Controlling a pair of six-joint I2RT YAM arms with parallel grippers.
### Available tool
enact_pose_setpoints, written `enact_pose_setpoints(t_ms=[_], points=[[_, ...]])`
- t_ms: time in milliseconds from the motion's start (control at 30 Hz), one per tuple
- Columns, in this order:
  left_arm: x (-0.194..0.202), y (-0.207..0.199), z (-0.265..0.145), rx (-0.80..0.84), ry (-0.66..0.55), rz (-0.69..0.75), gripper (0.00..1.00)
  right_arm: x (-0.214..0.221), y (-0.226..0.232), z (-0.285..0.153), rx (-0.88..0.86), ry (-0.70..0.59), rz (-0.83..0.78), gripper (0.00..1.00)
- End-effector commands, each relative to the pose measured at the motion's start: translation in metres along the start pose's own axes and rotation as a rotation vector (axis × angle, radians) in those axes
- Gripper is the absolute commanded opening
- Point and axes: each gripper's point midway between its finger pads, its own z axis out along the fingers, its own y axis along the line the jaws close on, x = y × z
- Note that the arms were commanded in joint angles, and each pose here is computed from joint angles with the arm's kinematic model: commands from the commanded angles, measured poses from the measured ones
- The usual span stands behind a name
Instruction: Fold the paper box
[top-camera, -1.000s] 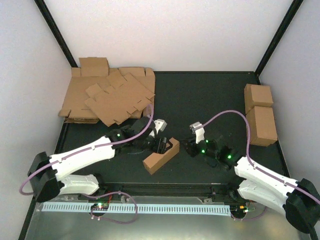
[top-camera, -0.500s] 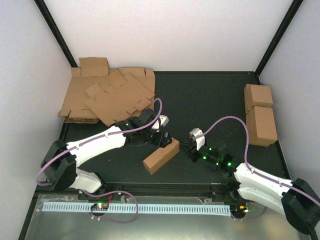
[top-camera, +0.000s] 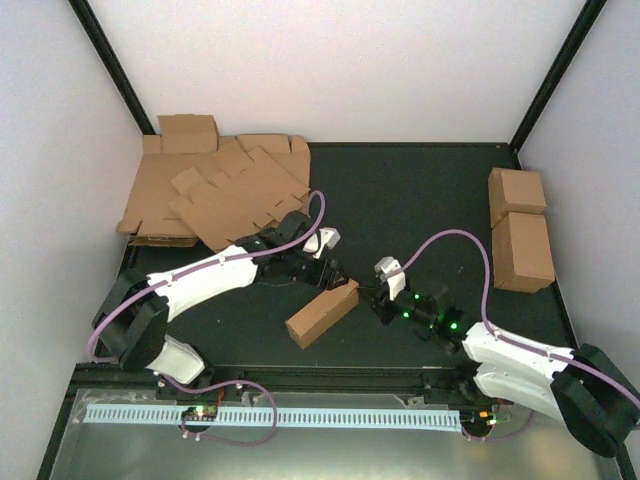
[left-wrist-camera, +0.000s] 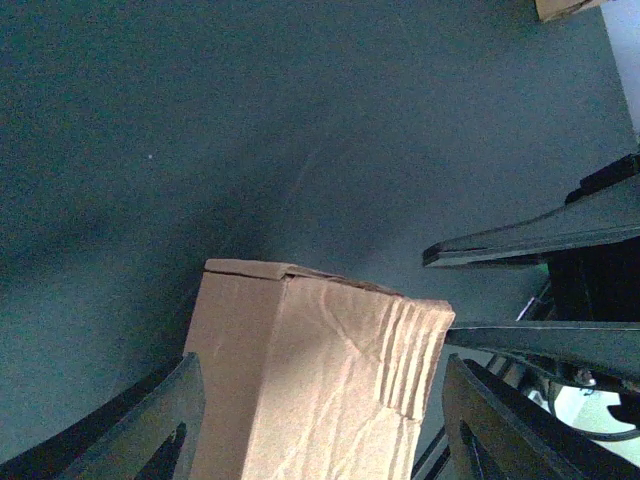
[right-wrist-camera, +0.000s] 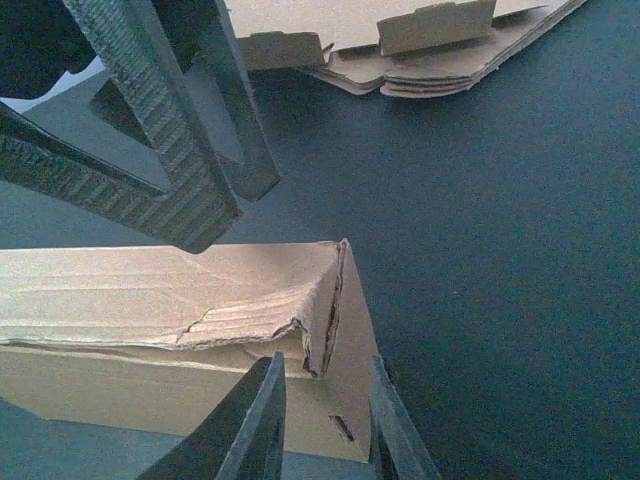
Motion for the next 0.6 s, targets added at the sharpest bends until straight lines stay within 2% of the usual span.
enact_pose_setpoints(t_ms=[0, 333, 567], points=[[-0.014, -0.016, 0.003, 0.083, -0.022, 0.014, 0.68, -0.013, 0.002, 0.001, -0.011, -0.052, -0.039, 0.26], [-0.013, -0.009, 0.016, 0.082, 0.000, -0.005, 0.67, -0.013, 0.002, 0.006, -0.013, -0.045, -0.048, 0.25], [-0.014, -0.010, 0.022, 0.094, 0.008, -0.001, 0.59, -0.014, 0.004, 0.009, -0.025, -0.046, -0.048, 0.23]])
